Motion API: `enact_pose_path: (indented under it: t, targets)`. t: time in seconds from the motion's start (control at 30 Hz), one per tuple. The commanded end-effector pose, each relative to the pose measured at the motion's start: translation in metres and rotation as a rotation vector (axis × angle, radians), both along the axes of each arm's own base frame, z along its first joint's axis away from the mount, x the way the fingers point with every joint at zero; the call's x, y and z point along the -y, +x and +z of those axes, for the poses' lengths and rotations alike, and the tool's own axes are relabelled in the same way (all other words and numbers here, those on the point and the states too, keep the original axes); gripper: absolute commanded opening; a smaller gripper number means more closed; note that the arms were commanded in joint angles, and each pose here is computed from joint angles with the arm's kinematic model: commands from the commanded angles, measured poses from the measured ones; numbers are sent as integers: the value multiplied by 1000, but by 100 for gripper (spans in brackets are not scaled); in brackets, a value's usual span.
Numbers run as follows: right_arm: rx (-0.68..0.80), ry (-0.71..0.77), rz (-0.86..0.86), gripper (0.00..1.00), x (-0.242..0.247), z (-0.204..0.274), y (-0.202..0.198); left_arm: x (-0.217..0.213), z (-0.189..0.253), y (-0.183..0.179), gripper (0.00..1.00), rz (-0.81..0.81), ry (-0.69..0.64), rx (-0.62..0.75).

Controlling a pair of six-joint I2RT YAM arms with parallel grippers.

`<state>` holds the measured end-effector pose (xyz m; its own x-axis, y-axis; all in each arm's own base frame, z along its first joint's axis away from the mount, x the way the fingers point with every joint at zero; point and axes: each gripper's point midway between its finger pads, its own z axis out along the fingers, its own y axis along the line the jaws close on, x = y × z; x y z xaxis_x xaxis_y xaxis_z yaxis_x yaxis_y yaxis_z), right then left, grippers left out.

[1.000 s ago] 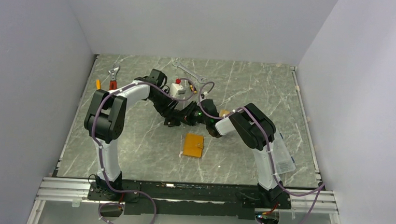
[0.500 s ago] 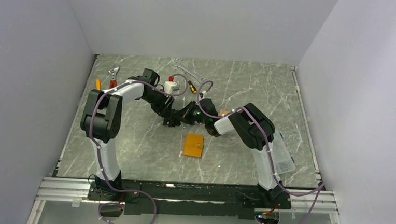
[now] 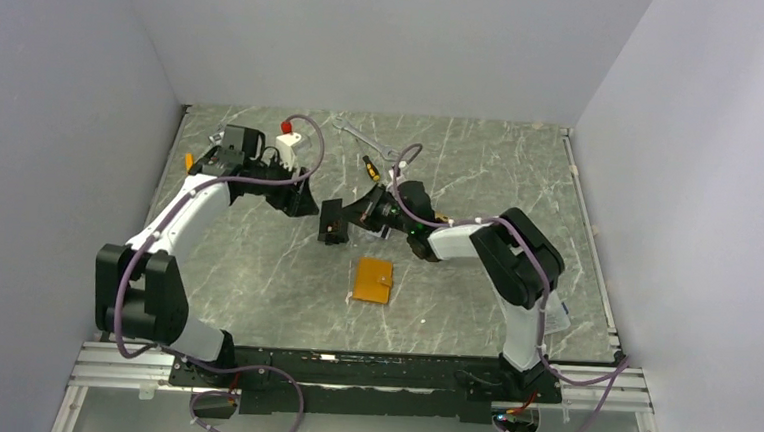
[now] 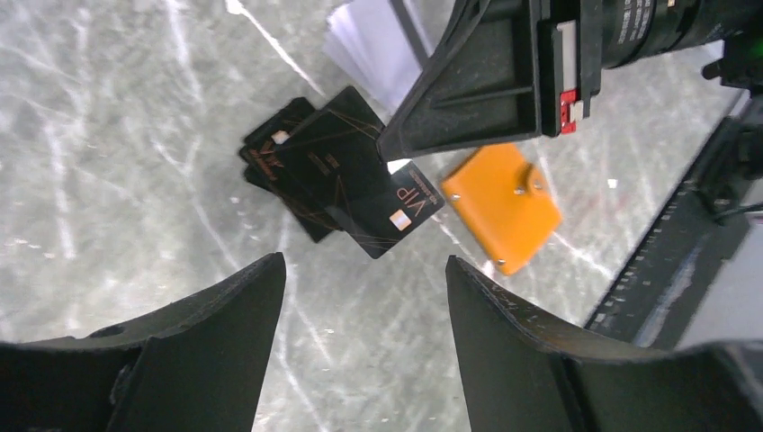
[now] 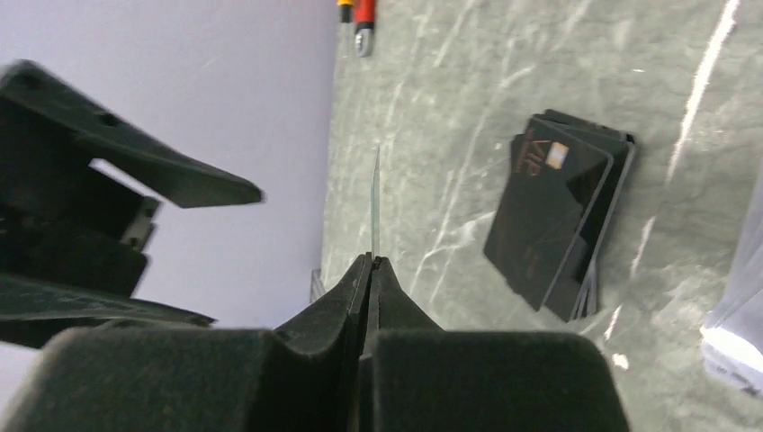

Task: Put the credit cards into the card holder
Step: Pick up the credit card from the center of the board.

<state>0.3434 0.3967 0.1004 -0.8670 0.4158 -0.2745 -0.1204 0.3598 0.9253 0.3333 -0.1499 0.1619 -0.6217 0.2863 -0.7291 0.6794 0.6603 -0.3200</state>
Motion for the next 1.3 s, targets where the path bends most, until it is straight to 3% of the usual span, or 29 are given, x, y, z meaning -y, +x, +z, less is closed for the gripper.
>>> enact_pose_path:
  t: [0.0, 0.43, 0.67, 1.0, 1.13, 1.27]
  targets:
    - [152, 106, 68, 0, 7, 63, -14, 24, 18, -25, 71, 2, -200, -82]
    - [258, 208, 156, 0, 16, 131, -51, 48, 55, -58, 70, -122, -442, -89]
    - [262, 202, 173, 0, 9, 127, -57, 52, 67, -66, 49, -194, -535, -125]
    - [298, 221, 213, 0, 3, 137, -70, 49, 68, -62, 20, -187, -567, -145]
    - [327, 281, 274, 0, -1, 151, -82, 48, 69, -60, 14, -191, -589, -167]
    - [348, 320, 335, 10, -7, 162, -96, 48, 70, -61, 13, -212, -617, -189]
